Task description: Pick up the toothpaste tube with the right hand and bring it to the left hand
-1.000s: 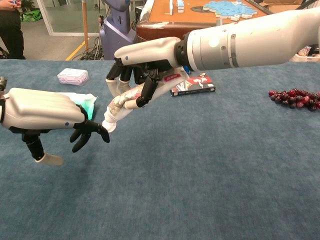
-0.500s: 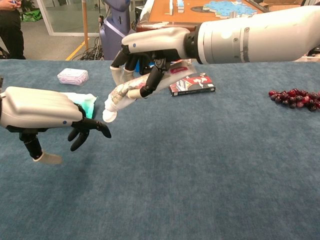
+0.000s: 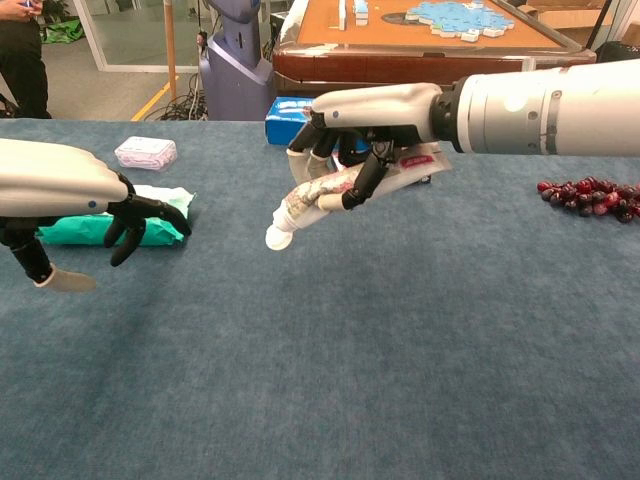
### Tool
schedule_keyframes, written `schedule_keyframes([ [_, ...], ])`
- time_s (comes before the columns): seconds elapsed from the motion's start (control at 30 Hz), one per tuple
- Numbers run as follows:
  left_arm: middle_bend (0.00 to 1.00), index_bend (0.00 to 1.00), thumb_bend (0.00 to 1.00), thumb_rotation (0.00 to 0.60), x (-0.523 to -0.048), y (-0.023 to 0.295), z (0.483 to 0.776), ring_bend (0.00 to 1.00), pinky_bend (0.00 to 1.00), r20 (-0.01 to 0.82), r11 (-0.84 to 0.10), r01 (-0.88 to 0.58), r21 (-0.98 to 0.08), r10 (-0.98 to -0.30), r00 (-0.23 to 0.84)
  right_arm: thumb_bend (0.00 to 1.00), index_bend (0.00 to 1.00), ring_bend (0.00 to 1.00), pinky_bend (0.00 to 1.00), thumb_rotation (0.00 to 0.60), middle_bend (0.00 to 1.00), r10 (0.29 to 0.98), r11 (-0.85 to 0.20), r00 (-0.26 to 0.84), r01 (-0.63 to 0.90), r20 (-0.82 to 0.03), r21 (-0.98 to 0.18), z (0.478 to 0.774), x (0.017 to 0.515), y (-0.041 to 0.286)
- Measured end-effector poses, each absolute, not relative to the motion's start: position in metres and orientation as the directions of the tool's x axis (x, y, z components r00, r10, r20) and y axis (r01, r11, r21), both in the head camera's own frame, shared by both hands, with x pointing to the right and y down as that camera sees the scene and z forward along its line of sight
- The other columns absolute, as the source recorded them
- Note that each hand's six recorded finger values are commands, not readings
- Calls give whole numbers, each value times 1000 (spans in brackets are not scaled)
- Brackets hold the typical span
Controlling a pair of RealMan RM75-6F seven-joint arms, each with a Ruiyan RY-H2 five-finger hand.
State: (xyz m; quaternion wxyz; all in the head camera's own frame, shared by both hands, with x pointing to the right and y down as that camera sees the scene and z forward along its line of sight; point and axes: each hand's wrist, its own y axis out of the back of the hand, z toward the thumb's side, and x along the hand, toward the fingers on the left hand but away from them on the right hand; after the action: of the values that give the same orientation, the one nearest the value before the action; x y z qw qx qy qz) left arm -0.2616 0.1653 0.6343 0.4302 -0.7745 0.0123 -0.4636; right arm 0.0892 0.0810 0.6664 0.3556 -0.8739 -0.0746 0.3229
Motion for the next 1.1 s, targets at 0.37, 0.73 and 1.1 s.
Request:
schedule_keyframes([
  [0.37,481,120,270,600,-272,164,627,426,179,710,-629,374,-682,-446,545,308,394,404,376,600,417,347,-710,743,-190,-572,-678,686,97,89],
  [0.73,481,120,270,600,-278,163,627,425,179,708,-634,357,-686,-467,529,35,16,175,242,600,119,405,-667,721,-187,-562,-721,674,99,79],
  [1.1,464,120,270,600,-313,148,623,418,179,661,-638,221,-738,-614,432,158,0,178,240,600,168,606,-594,611,-77,-509,-801,639,172,53],
])
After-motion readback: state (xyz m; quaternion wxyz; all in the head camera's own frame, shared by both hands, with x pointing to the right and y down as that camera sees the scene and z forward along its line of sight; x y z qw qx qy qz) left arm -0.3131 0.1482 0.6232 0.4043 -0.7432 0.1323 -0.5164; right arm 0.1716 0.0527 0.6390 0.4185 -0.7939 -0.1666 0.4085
